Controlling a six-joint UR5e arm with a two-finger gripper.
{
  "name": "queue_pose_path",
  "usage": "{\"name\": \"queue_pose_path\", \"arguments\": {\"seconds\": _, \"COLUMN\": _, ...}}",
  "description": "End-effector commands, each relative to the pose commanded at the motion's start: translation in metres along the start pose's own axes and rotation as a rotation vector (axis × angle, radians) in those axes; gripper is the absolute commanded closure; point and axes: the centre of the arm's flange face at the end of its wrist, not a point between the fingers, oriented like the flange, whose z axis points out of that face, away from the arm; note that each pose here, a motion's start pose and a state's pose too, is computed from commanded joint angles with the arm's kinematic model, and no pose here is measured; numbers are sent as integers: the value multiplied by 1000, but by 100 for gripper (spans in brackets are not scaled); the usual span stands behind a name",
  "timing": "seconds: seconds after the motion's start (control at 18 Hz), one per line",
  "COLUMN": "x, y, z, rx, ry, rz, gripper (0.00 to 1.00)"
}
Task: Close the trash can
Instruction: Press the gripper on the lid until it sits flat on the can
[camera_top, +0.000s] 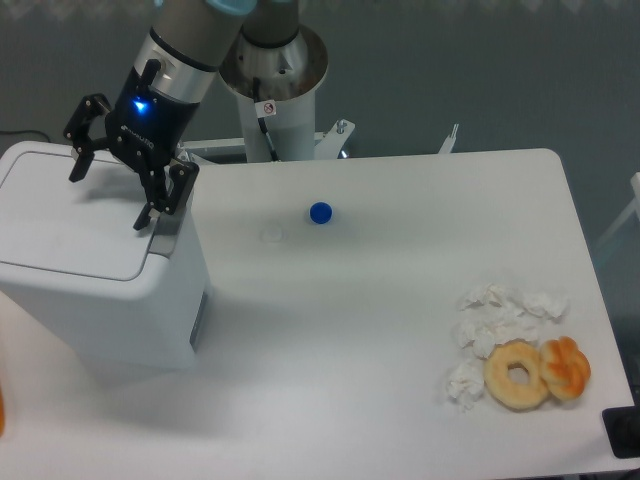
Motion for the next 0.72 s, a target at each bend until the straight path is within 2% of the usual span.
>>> {"name": "queue_pose_path", "arguments": {"seconds": 0.72, "x": 3, "y": -3, "z": -10, "rx": 17, "ry": -6, "rz": 8, "gripper": 0}}
